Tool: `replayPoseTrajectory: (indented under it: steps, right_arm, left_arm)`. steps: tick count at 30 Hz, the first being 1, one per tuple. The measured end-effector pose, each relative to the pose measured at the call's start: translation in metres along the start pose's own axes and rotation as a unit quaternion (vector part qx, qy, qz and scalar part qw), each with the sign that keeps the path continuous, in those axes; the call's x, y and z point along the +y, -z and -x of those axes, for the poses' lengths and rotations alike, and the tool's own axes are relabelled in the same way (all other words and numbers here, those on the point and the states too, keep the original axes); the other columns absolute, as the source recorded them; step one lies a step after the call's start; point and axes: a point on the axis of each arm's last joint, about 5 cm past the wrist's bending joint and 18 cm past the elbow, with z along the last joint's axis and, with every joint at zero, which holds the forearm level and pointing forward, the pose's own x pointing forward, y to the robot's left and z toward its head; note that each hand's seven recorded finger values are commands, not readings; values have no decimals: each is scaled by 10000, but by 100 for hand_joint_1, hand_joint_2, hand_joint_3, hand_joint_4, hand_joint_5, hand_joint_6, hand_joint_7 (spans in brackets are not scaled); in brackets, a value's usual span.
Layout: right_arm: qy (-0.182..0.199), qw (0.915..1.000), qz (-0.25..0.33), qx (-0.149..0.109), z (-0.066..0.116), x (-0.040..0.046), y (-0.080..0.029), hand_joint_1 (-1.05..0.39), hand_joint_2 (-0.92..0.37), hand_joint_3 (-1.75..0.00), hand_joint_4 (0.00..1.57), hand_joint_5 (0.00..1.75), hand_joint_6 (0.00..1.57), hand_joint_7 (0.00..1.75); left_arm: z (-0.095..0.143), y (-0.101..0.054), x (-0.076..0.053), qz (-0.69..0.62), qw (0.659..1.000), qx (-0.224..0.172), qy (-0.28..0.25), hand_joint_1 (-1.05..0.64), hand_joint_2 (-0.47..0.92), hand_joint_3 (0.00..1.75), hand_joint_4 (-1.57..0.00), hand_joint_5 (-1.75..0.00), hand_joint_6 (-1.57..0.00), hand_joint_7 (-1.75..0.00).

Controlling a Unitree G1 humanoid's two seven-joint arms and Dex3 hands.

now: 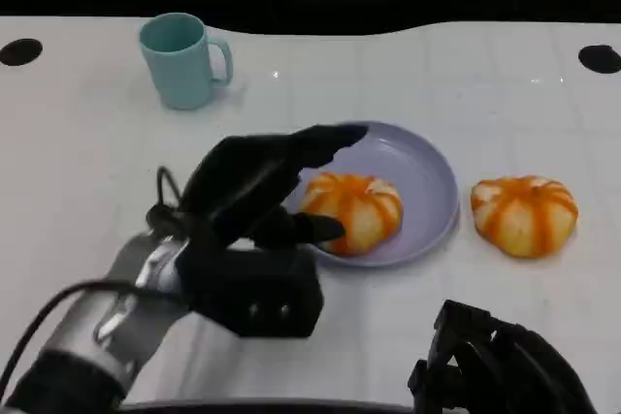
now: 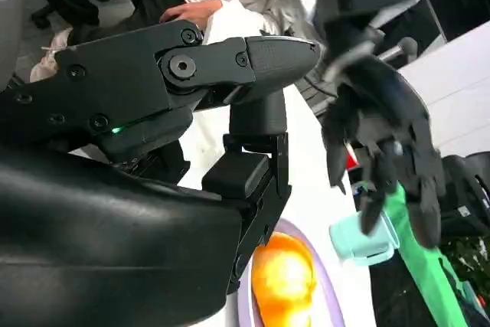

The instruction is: Grasp the bread from the table and place it into the plate.

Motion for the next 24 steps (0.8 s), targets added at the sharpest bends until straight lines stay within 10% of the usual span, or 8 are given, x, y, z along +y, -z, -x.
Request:
replayPoseTrajectory:
  steps: [2, 6, 24]
  right_arm:
    - [-4, 10000, 9, -16, 5, 7, -7, -71, -92, -24, 85, 162, 75, 139]
    - [13, 10000, -5, -10, 20, 18, -14, -72, -92, -24, 84, 162, 74, 139]
    - [-48, 10000, -68, -7, 65, 21, -18, -71, -92, -25, 85, 160, 73, 137]
  left_arm:
    - [100, -2, -13, 409, 9989, 13, -237, -48, 92, 11, -48, -138, -35, -107]
    - [292, -21, -33, 1646, 9845, 94, -591, -35, 92, 7, -52, -172, -25, -169]
    - [1053, -62, -231, 5107, 8523, 394, -1058, -21, 89, 12, -67, -175, -48, -175]
